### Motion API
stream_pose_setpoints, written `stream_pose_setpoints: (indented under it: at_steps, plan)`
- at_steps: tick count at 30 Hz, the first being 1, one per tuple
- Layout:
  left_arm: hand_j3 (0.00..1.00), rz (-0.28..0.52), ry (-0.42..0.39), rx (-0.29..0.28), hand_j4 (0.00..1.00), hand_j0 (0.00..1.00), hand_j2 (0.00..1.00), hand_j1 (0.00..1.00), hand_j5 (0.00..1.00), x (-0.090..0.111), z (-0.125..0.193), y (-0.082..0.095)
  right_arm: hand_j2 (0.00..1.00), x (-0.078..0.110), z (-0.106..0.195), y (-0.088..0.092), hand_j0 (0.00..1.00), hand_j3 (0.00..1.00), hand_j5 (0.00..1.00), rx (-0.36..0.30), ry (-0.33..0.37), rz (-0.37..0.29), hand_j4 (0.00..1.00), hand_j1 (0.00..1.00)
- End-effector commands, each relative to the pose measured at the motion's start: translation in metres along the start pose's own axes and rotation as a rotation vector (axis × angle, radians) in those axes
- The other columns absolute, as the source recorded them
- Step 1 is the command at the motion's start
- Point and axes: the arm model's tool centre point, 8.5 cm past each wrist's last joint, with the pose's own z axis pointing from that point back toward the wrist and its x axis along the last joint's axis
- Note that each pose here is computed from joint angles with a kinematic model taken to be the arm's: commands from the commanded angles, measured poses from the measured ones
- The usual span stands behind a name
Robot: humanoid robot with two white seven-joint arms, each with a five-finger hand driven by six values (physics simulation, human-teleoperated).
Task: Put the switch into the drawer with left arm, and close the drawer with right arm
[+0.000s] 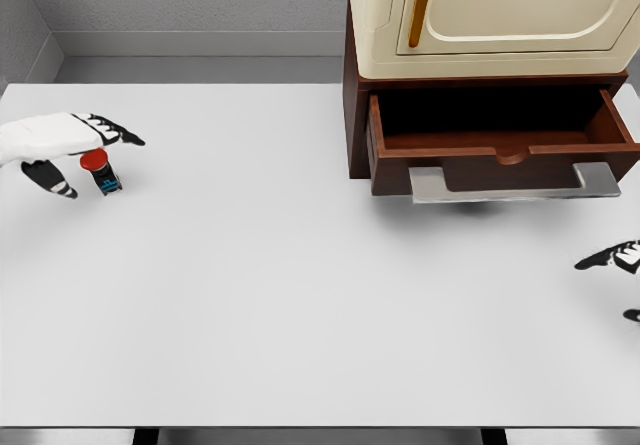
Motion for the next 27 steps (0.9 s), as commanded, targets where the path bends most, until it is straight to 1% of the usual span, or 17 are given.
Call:
stream_pose_setpoints:
  at_steps: [1,3,4,6,8,9,13,15,18,20,21,22,23,24,27]
  plan:
    - [1.0,0.021,0.016,-0.009,1.0,1.0,1.0,1.0,1.0,-0.005,-0.004,-0.006,0.37,-0.002,0.003,-0.005,0.37,0.37,0.37,-0.017,0.009,0.001,0.37,0.37]
    - [1.0,0.023,0.022,-0.009,1.0,1.0,1.0,1.0,1.0,-0.007,-0.004,-0.006,0.38,-0.002,0.005,-0.008,0.38,0.38,0.38,-0.022,0.012,0.007,0.38,0.38]
    - [1.0,0.025,0.025,-0.01,1.0,1.0,1.0,1.0,1.0,-0.008,-0.003,-0.006,0.4,-0.004,0.011,-0.015,0.4,0.4,0.4,-0.056,0.029,0.015,0.4,0.4]
    - [1.0,0.05,0.045,-0.016,1.0,1.0,1.0,1.0,1.0,-0.015,-0.008,-0.011,0.42,-0.007,0.021,-0.027,0.42,0.42,0.42,-0.089,0.053,0.033,0.42,0.42]
    - [1.0,0.034,0.05,-0.025,1.0,1.0,1.0,1.0,1.0,-0.015,-0.013,-0.01,0.43,-0.006,0.021,-0.027,0.43,0.43,0.43,-0.101,0.035,0.009,0.43,0.43]
    - [1.0,0.026,0.051,-0.029,1.0,1.0,1.0,1.0,1.0,-0.014,-0.014,-0.009,0.43,-0.006,0.021,-0.027,0.43,0.43,0.43,-0.103,0.036,0.008,0.43,0.43]
    - [0.98,0.004,0.047,-0.042,0.98,0.98,0.98,0.98,0.98,-0.01,-0.021,-0.01,0.43,-0.002,0.018,-0.027,0.43,0.43,0.43,-0.098,0.02,0.012,0.43,0.43]
    - [0.95,0.003,0.05,-0.04,0.95,0.95,0.95,0.95,0.95,-0.011,-0.02,-0.009,0.46,0.002,0.007,-0.021,0.46,0.46,0.46,-0.072,-0.01,0.006,0.46,0.46]
    - [0.88,0.001,0.055,-0.04,0.88,0.88,0.88,0.88,0.88,-0.012,-0.018,-0.009,0.47,0.005,-0.002,-0.02,0.47,0.47,0.47,-0.063,-0.033,0.009,0.47,0.47]
    - [0.84,0.001,0.062,-0.038,0.84,0.84,0.84,0.84,0.84,-0.015,-0.015,-0.008,0.48,0.011,-0.019,-0.016,0.48,0.48,0.48,-0.042,-0.078,0.003,0.48,0.48]
    - [0.83,0.003,0.068,-0.034,0.83,0.83,0.83,0.83,0.83,-0.016,-0.013,-0.007,0.48,0.012,-0.021,-0.021,0.48,0.48,0.48,-0.026,-0.084,0.023,0.48,0.48]
    - [0.82,0.01,0.078,-0.037,0.82,0.82,0.82,0.82,0.82,-0.02,-0.011,-0.009,0.48,0.012,-0.022,-0.023,0.48,0.48,0.48,-0.022,-0.085,0.03,0.48,0.48]
    - [0.77,0.011,0.08,-0.034,0.77,0.77,0.77,0.77,0.77,-0.021,-0.01,-0.008,0.48,0.012,-0.022,-0.024,0.48,0.48,0.48,-0.024,-0.087,0.032,0.48,0.48]
    - [0.74,0.01,0.08,-0.035,0.74,0.74,0.74,0.74,0.74,-0.021,-0.011,-0.008,0.48,0.012,-0.022,-0.025,0.48,0.48,0.48,-0.027,-0.087,0.034,0.48,0.48]
    - [0.73,0.007,0.082,-0.036,0.73,0.73,0.73,0.73,0.73,-0.021,-0.01,-0.008,0.48,0.013,-0.023,-0.028,0.48,0.48,0.48,-0.035,-0.092,0.039,0.48,0.48]
